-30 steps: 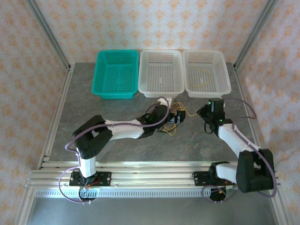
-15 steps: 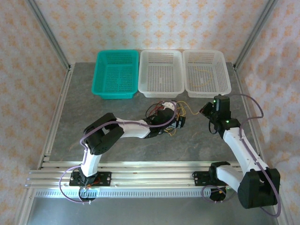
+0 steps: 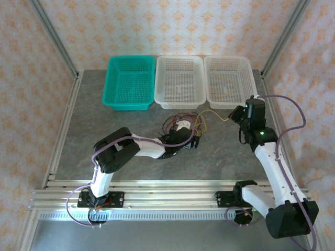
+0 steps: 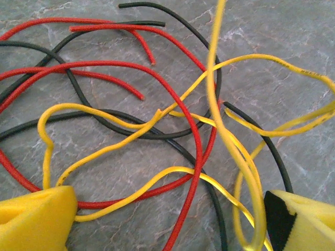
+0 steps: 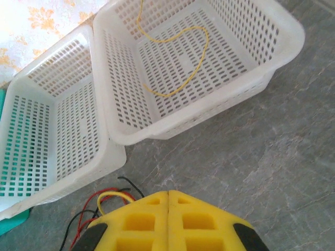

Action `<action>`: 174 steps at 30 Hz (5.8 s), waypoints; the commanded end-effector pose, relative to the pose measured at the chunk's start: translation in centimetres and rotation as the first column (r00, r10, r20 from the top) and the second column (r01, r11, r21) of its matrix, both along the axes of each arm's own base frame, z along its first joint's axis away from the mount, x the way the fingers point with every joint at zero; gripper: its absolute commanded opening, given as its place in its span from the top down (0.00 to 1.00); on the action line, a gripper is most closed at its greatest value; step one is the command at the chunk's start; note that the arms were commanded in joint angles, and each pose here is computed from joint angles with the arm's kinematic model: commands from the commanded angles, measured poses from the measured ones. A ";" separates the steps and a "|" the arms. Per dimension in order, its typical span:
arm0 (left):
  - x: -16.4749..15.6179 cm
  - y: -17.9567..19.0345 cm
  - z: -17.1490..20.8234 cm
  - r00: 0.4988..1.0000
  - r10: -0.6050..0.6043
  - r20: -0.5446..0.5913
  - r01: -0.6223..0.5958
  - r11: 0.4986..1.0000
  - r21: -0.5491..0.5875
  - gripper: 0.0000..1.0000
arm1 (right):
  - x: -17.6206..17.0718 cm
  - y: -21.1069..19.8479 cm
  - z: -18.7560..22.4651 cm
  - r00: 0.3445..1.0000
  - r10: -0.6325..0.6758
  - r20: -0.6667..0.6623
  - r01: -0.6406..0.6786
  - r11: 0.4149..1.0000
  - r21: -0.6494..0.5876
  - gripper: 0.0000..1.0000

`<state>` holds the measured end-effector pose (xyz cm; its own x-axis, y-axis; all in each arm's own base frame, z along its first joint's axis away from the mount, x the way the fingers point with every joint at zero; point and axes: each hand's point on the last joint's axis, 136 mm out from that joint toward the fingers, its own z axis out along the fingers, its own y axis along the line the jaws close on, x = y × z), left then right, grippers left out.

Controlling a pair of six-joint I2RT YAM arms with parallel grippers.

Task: Untangle the cables

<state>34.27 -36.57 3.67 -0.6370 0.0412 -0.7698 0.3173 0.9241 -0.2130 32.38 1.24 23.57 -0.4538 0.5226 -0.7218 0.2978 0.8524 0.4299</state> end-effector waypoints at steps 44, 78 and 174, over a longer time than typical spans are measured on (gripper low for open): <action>-1.4 4.9 18.4 0.956 -0.156 0.248 0.235 0.913 -0.333 0.06 | 1.2 5.6 9.4 0.889 0.252 0.381 -0.315 0.943 0.110 1.00; 8.8 0.8 13.0 0.961 -0.131 0.243 0.173 0.972 -0.160 0.33 | 0.7 7.2 7.3 0.903 0.287 0.321 -0.368 0.901 0.231 1.00; 6.7 5.2 17.7 0.987 -0.073 0.146 0.119 0.934 -0.338 1.00 | 5.1 19.7 -6.4 0.684 0.722 0.101 -0.706 0.690 -0.159 0.76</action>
<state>40.57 -31.40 19.51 -0.5584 -0.1695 -0.8120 0.4279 0.7797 -0.4571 36.70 20.30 14.17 -0.6190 -0.0090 -0.7854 -0.4377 0.8342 0.3354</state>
